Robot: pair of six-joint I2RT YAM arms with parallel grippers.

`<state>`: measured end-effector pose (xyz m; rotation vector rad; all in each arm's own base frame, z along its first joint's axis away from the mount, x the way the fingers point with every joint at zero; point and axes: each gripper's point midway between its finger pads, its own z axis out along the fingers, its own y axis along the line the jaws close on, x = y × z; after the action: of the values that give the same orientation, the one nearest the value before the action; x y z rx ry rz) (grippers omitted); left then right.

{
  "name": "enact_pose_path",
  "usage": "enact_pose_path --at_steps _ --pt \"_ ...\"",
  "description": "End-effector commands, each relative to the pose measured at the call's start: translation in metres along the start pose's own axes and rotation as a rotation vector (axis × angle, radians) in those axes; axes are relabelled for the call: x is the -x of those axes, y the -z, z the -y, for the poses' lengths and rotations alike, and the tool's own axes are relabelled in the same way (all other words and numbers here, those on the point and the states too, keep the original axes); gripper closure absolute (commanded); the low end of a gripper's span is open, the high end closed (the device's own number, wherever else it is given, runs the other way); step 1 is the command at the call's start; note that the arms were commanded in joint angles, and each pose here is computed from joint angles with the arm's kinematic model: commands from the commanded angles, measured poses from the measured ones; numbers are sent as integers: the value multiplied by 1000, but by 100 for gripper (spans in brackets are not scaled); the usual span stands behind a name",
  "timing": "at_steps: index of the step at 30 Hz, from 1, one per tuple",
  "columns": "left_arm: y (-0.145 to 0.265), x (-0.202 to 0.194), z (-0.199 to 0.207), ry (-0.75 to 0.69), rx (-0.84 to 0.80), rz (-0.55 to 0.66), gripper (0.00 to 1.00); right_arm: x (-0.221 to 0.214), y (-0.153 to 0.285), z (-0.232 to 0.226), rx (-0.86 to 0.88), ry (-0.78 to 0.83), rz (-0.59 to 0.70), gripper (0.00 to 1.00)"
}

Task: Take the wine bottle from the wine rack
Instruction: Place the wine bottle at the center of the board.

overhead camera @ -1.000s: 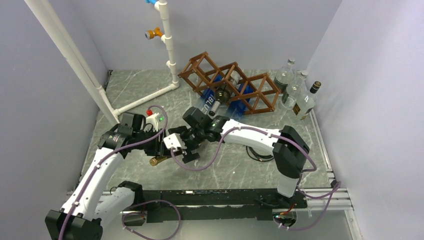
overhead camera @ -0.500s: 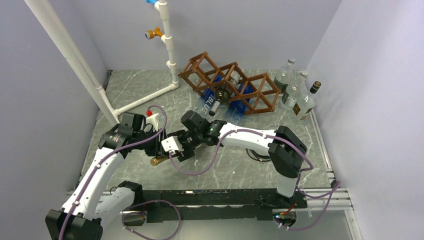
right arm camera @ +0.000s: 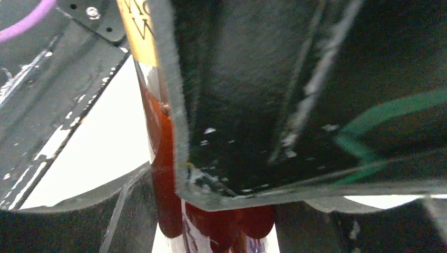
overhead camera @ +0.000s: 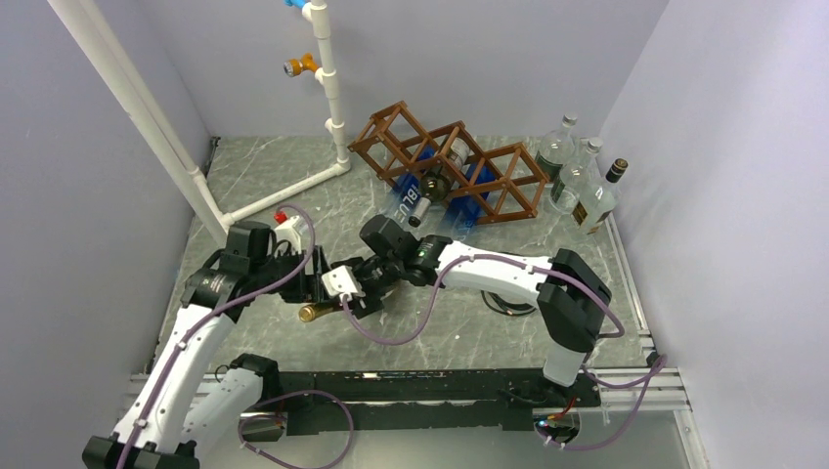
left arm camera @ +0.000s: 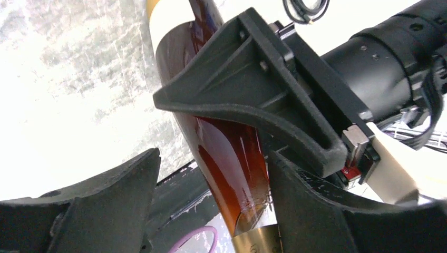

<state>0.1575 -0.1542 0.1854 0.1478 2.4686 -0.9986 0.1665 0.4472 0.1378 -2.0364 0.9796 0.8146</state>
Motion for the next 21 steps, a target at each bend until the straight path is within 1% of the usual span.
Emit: enact_pose_path --at_steps 1,5,10,17,21 --pt "27 41 53 -141 -180 211 18 -2 6 -14 28 -60 -16 94" --pt "31 44 55 -143 -175 250 15 2 8 -17 40 -84 5 96" --pt "46 53 67 -170 -193 325 10 0 11 -23 50 -92 13 96" --pt "62 68 73 -200 -170 429 9 6 20 -22 50 -109 36 98" --pt "79 78 75 -232 -126 518 8 9 27 -27 64 -105 53 98"
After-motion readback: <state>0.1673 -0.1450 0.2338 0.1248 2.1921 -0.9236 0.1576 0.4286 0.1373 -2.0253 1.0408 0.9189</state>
